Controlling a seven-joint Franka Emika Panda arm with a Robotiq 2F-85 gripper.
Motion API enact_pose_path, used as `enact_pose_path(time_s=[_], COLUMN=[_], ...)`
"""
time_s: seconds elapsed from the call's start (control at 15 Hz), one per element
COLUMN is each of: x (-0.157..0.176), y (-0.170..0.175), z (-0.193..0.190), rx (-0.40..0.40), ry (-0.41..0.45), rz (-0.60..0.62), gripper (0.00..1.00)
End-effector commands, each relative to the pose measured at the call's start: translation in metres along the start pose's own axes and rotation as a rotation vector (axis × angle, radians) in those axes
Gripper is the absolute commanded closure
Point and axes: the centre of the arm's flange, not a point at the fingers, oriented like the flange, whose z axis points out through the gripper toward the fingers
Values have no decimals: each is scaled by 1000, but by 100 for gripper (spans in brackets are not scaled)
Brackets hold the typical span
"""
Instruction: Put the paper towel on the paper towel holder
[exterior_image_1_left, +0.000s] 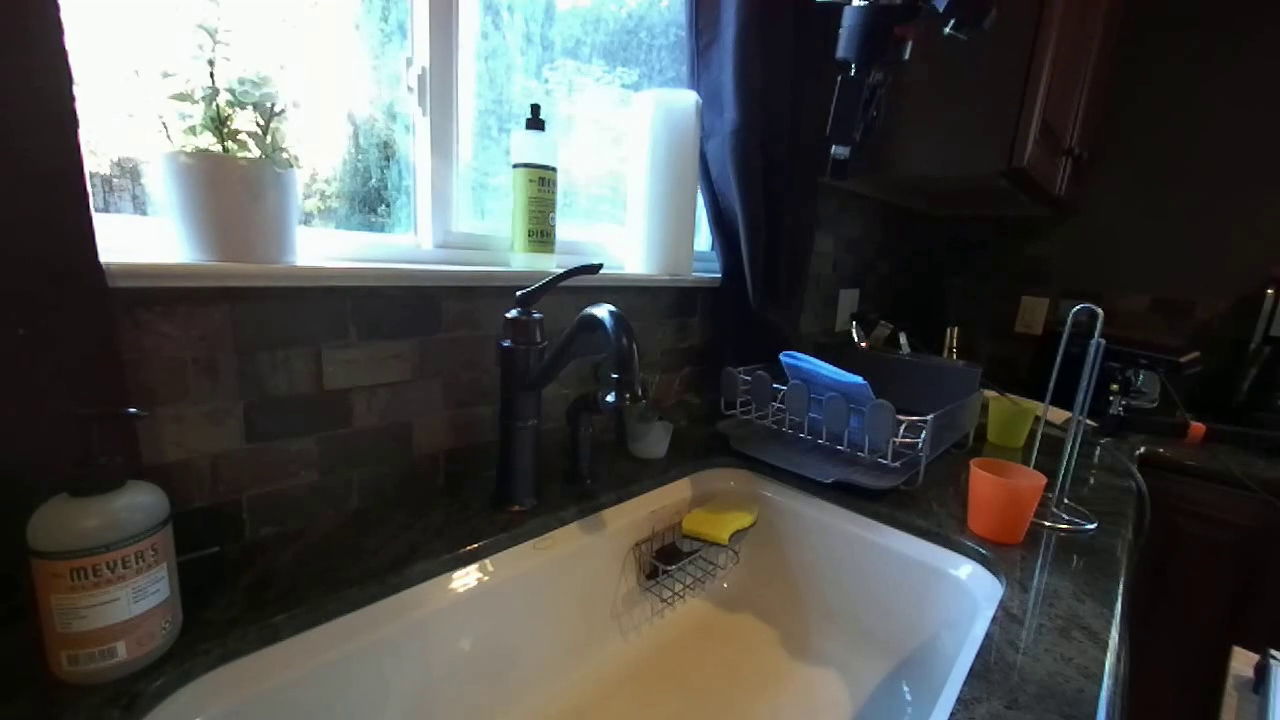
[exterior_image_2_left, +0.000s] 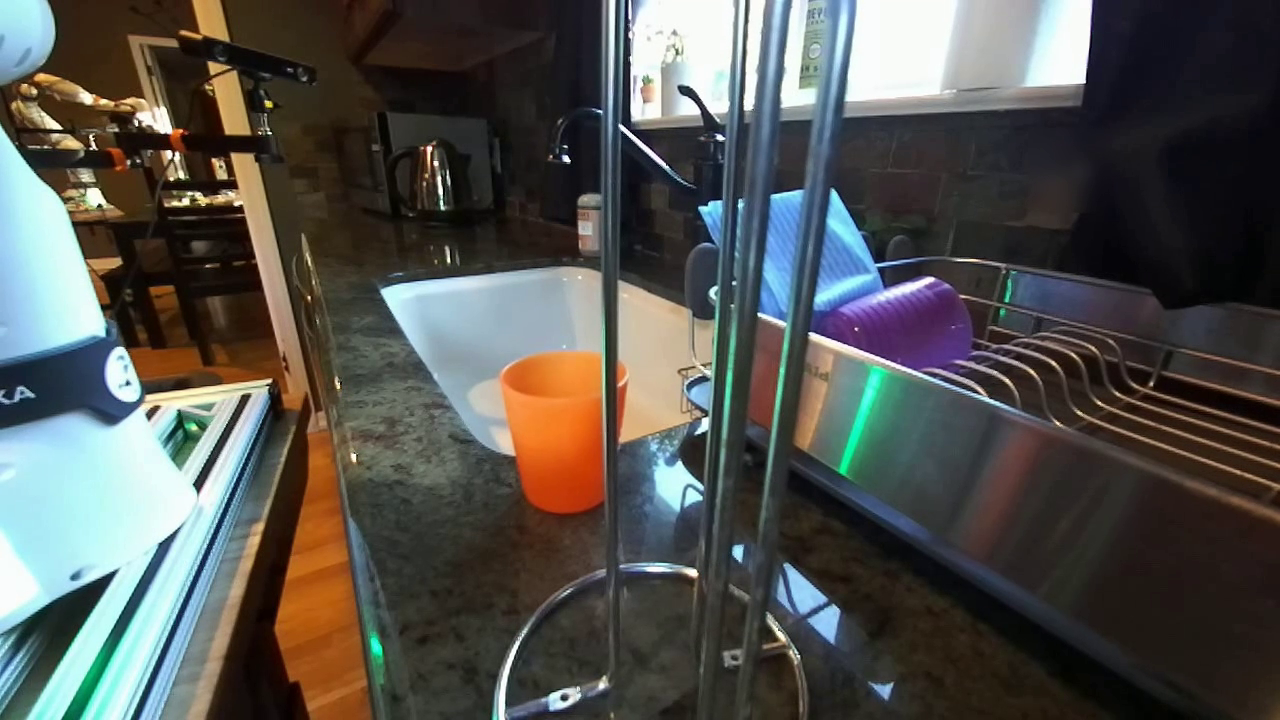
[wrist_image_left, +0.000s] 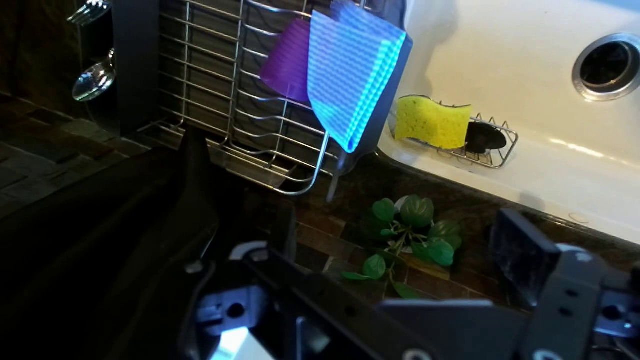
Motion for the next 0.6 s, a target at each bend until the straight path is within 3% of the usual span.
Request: enact_pose_path(time_s=[0.0, 0.33, 0.53], x=[15, 53, 93], y=[16, 71, 99], z=[-16, -60, -93], rx=[-46, -90, -115], ry=[78, 200, 261], rz=[-32, -170, -185], gripper=[0, 0, 0])
